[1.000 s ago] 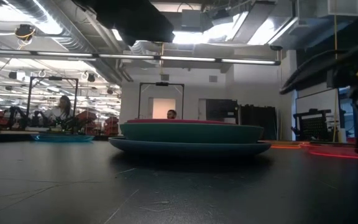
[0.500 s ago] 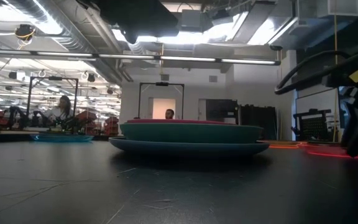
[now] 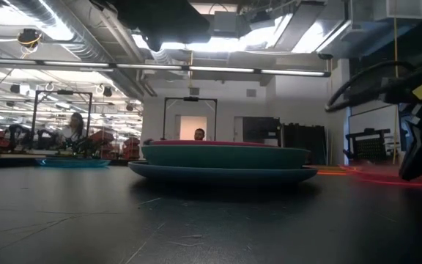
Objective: Stack plastic plates
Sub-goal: Stack the light pink plate on the light green plate
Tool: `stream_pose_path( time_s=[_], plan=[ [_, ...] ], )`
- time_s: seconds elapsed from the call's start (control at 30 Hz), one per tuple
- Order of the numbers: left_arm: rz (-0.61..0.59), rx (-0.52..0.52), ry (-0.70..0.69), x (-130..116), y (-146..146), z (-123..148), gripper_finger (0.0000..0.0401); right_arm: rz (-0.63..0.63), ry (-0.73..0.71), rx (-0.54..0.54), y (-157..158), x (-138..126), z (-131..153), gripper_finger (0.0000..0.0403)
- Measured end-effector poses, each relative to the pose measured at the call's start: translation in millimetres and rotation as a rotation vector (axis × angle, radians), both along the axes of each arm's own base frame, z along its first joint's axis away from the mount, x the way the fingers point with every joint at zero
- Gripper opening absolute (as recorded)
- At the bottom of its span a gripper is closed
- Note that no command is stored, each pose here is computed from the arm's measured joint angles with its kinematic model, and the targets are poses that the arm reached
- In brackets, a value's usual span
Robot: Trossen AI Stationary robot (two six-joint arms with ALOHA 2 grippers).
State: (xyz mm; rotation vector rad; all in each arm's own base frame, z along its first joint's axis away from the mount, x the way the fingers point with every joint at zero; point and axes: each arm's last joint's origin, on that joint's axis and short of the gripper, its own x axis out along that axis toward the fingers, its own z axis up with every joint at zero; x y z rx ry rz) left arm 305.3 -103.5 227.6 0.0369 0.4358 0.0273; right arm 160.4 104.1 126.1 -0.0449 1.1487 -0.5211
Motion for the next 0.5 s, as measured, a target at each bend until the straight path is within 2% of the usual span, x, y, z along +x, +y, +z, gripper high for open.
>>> stream_pose_path(
  time_s=[0.23,0.5],
  plan=[
    [-0.007,-0.003,0.002,0,0,0,0.0119,0.037,0.037,-0.03,-3,-4,-4,0.0002],
    [-0.008,-0.003,0.002,0,0,0,0.0119,0.169,-0.031,-0.082,11,18,22,0.0001]
  ],
)
